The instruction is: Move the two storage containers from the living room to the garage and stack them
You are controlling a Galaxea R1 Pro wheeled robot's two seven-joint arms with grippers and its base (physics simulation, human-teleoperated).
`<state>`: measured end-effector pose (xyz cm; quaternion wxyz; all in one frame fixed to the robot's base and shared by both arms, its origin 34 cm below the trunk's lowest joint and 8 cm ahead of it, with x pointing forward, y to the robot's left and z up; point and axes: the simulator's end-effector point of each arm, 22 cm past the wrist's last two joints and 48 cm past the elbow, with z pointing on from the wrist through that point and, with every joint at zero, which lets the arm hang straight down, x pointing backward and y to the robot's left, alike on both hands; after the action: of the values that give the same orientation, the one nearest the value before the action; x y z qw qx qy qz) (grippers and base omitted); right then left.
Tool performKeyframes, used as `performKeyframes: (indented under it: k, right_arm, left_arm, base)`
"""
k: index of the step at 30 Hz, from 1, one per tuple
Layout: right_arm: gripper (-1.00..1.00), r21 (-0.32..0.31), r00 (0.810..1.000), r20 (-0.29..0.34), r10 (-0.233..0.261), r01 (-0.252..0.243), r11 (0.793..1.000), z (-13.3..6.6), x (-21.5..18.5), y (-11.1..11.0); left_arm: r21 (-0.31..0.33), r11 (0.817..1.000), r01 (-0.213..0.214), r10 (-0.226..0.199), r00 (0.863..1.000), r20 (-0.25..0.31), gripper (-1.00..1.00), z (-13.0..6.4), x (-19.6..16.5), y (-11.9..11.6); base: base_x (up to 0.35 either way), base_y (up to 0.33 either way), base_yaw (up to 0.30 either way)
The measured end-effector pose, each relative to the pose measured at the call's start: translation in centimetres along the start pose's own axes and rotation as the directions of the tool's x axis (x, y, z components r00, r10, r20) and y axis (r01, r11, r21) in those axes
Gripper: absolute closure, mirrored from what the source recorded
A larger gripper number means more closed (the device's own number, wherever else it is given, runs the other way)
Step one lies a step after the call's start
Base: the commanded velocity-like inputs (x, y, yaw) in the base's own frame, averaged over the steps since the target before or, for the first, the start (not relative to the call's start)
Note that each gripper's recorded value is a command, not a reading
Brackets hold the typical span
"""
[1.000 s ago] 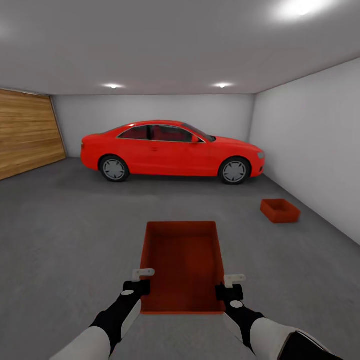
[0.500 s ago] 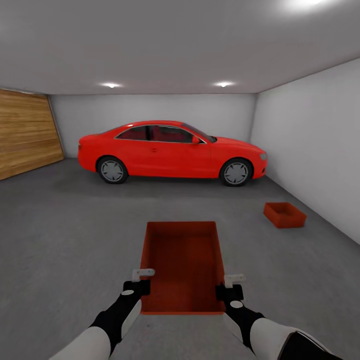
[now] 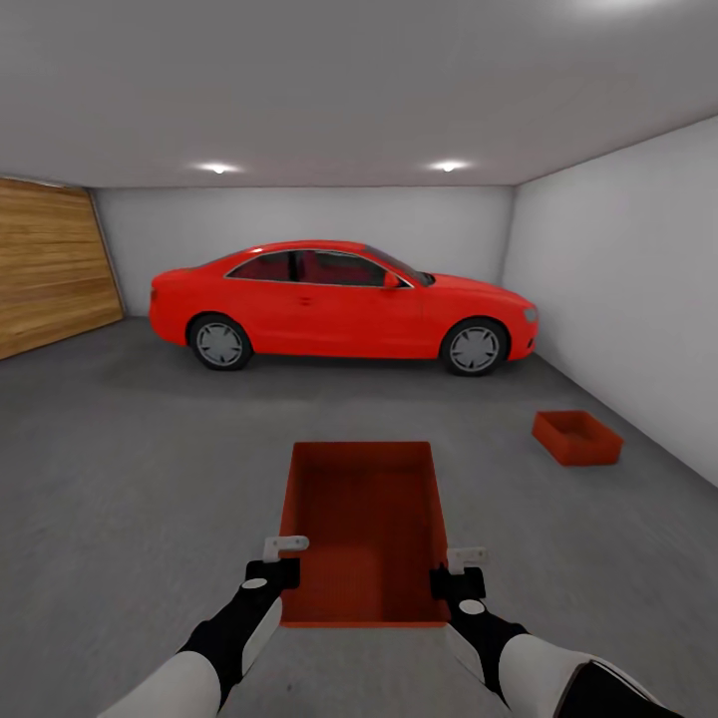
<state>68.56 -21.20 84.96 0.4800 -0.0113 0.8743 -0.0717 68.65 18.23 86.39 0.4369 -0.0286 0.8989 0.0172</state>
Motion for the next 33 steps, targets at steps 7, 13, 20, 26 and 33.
performKeyframes:
  k: [7,13,20,26,33]
  right_arm:
    - [1.0,0.0,1.0,0.0,0.001,-0.001,1.0,-0.01,0.04,-0.02]
    - [1.0,0.0,1.0,-0.001,0.0,0.0,1.0,-0.01,0.04,-0.01]
    - [1.0,0.0,1.0,-0.001,0.0,0.0,1.0,-0.01,0.07,-0.03]
    - [1.0,0.0,1.0,0.0,0.0,0.0,1.0,0.0,0.03,-0.01]
    - [1.0,0.0,1.0,-0.001,0.001,-0.001,1.0,-0.01,0.05,-0.02]
  left_arm:
    - [0.0,1.0,-0.001,0.001,1.0,0.0,1.0,-0.01,0.01,-0.02]
    - [0.0,1.0,-0.001,0.001,1.0,0.0,1.0,0.0,0.02,-0.01]
    - [0.0,1.0,-0.001,0.001,1.0,0.0,1.0,-0.01,0.03,-0.03]
    - [0.0,1.0,-0.001,0.001,1.0,0.0,1.0,0.0,0.0,-0.01]
    - [0.0,1.0,-0.001,0.001,1.0,0.0,1.0,-0.01,0.01,-0.02]
  base:
    - [0.321,0.0,0.0]
    - [0.321,0.0,0.0]
    - [0.321,0.0,0.0]
    - [0.321,0.0,0.0]
    - [0.321,0.0,0.0]
